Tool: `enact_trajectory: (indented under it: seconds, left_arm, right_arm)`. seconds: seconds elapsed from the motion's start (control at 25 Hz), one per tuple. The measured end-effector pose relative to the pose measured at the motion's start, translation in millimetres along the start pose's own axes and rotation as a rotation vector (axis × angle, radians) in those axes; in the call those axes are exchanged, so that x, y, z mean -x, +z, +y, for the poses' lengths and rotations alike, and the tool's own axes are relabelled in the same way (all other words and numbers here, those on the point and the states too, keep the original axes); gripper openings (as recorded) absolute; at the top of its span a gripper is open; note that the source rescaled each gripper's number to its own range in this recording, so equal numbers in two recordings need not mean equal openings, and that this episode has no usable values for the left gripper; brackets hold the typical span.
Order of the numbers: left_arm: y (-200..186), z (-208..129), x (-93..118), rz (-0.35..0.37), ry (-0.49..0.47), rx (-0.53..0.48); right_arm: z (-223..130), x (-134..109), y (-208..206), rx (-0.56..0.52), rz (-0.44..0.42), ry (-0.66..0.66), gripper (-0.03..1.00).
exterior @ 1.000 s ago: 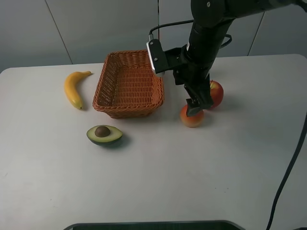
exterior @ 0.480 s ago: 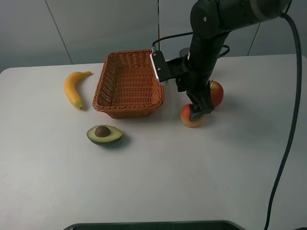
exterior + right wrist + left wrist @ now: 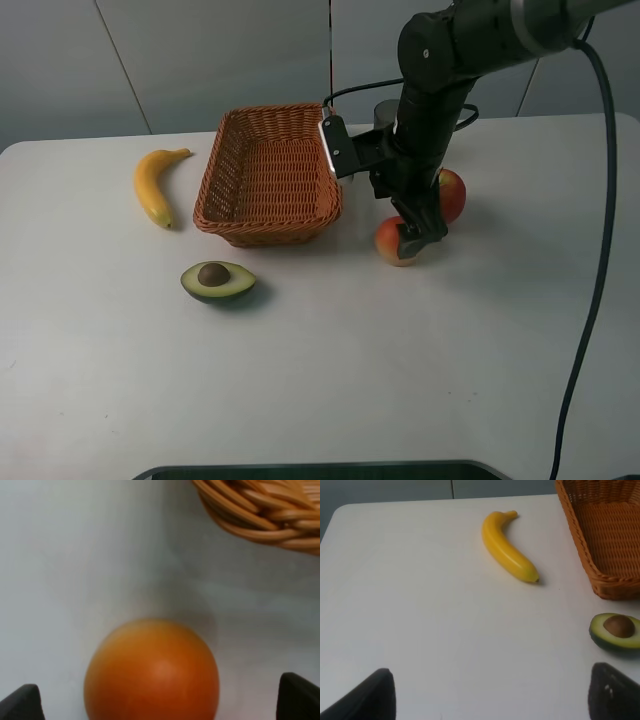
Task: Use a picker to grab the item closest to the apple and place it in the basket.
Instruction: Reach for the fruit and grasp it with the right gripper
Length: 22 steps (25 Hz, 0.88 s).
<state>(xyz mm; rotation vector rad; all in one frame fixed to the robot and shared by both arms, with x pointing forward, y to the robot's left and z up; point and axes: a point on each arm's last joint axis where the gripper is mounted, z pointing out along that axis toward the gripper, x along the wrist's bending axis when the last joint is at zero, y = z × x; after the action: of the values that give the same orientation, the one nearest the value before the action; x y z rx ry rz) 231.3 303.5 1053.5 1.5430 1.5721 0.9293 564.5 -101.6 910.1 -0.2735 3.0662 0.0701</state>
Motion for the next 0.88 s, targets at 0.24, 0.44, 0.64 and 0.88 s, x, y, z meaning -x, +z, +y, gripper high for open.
enact_trajectory:
  seconds: [0.24, 0.44, 0.64, 0.88]
  left_arm:
    - [0, 0, 0, 0.000, 0.000, 0.000]
    - [0, 0, 0, 0.000, 0.000, 0.000]
    - [0, 0, 0, 0.000, 0.000, 0.000]
    - [0, 0, 0, 0.000, 0.000, 0.000]
  right_arm:
    - [-2, 0, 12, -0.005, 0.027, 0.009, 1.00]
    - [-6, 2, 14, -0.005, 0.034, 0.021, 1.00]
    - [-6, 3, 15, 0.001, 0.028, 0.025, 1.00]
    - [-6, 3, 23, -0.001, 0.043, 0.030, 1.00]
